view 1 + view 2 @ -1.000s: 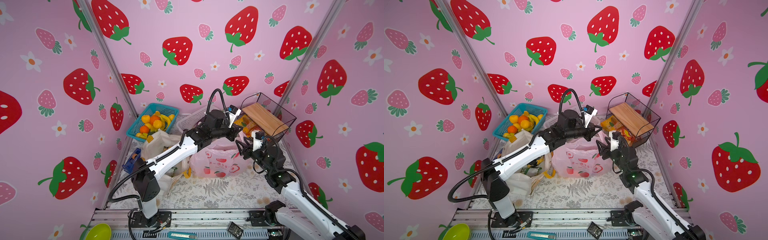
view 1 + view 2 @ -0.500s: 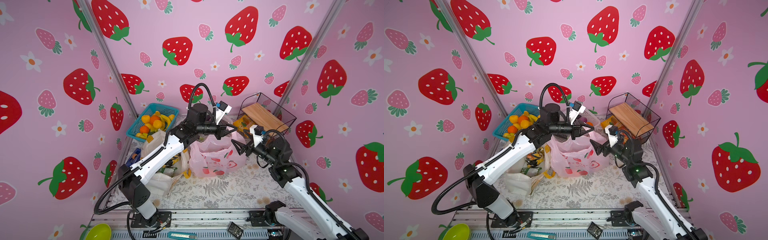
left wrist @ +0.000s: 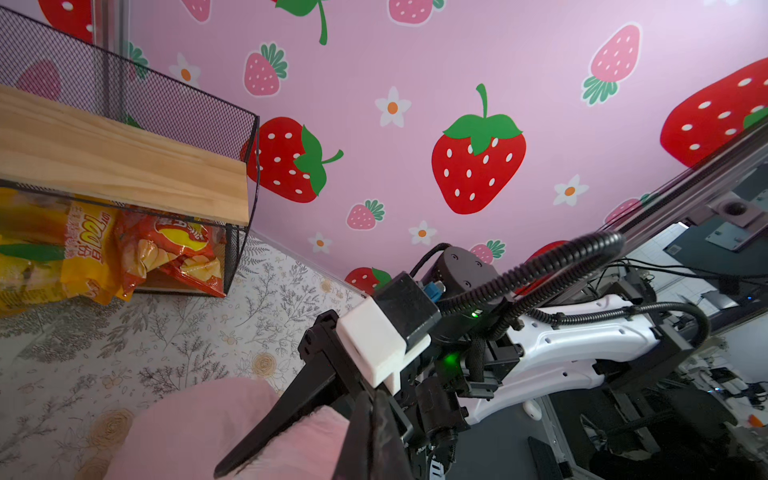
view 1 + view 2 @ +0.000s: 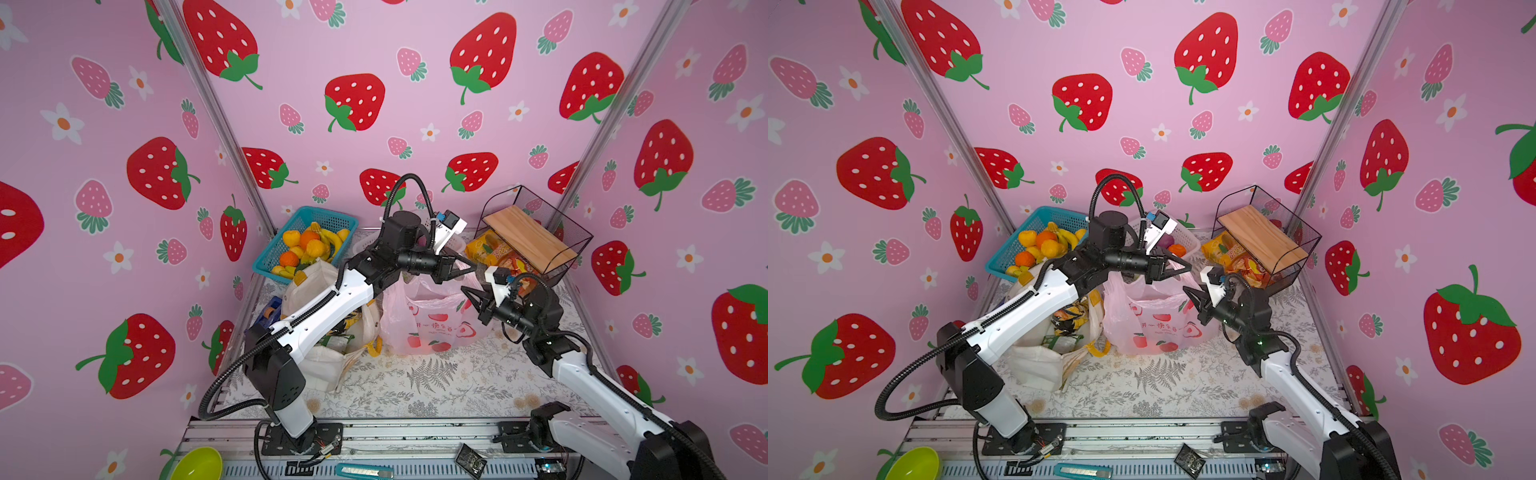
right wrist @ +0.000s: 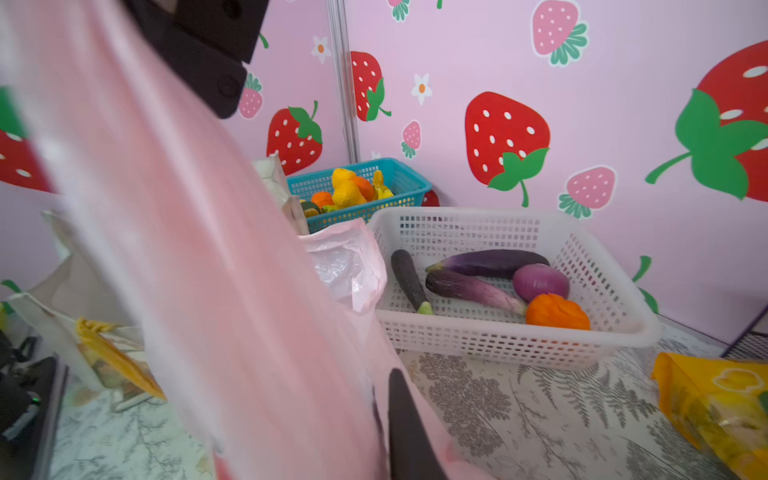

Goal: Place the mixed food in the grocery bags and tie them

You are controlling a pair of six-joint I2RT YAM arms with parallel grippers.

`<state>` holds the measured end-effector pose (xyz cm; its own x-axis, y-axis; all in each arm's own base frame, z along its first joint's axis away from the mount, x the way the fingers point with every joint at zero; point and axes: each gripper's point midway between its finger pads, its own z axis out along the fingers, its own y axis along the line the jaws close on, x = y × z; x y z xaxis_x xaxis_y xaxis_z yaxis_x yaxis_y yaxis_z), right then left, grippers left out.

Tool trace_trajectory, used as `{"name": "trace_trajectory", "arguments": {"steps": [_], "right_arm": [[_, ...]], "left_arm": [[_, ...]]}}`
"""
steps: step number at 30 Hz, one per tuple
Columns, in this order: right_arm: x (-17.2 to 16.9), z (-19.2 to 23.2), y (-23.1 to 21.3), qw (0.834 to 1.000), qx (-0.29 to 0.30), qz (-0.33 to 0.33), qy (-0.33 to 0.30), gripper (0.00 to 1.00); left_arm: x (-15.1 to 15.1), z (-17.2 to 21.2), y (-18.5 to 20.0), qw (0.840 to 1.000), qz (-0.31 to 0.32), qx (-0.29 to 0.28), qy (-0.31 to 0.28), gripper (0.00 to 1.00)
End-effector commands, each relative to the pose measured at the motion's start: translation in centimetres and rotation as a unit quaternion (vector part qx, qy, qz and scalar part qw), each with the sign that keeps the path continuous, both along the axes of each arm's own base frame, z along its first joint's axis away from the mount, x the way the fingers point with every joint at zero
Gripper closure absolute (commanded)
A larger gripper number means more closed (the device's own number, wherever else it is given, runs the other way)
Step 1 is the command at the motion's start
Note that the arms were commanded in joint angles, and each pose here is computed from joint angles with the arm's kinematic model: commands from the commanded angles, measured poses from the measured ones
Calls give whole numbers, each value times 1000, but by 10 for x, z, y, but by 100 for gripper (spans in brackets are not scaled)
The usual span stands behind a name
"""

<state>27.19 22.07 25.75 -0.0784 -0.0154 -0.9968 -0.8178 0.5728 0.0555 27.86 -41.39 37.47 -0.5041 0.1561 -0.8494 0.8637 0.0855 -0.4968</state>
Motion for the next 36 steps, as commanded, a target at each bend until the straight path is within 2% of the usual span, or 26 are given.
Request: {"name": "trace_trajectory", "arguments": {"steps": [1, 4, 8, 11, 14, 16, 19, 22, 24, 27, 29, 31, 32, 36], "right_arm": [[2, 20, -6, 998, 26, -43, -38, 57], [1, 35, -6, 995, 40, -68, -62, 29], [10, 50, -4, 987, 52, -131, -75, 16], [21, 61, -11, 973, 69, -206, -80, 14], [37, 62, -27, 949, 86, -297, -58, 16], [48, 49, -34, 936, 85, -340, -34, 20], [59, 9, -33, 930, 63, -362, 15, 28], [58, -40, -33, 928, 35, -366, 61, 40], [53, -57, -32, 930, 28, -357, 77, 46], [45, -54, -26, 943, 23, -324, 69, 47], [37, -36, -17, 958, 22, -284, 44, 40], [25, -15, -8, 972, 18, -235, 18, 23], [20, -7, -5, 977, 15, -214, 9, 17], [-2, 19, 9, 994, 1, -110, -18, 2]], "left_arm": [[-9, 14, -5, 999, -26, -29, -9, 100], [-10, 10, -9, 999, -27, -27, -5, 100], [-10, 7, -15, 999, -24, -26, 2, 100], [-12, 6, -17, 999, -24, -25, 5, 100], [-13, 6, -18, 999, -22, -26, 6, 100], [-13, 6, -18, 999, -21, -28, 8, 100], [-13, 6, -17, 999, -16, -28, 9, 100], [-9, 6, -15, 1000, -4, -27, 8, 100], [-7, 6, -13, 1000, 4, -26, 9, 100], [-3, 4, -11, 1000, 11, -26, 12, 100], [-1, 3, -10, 1000, 12, -26, 12, 100], [3, 2, -8, 1000, 15, -24, 13, 100], [5, 1, -7, 999, 17, -23, 14, 100], [10, 2, -2, 999, 23, -24, 10, 100]]}}
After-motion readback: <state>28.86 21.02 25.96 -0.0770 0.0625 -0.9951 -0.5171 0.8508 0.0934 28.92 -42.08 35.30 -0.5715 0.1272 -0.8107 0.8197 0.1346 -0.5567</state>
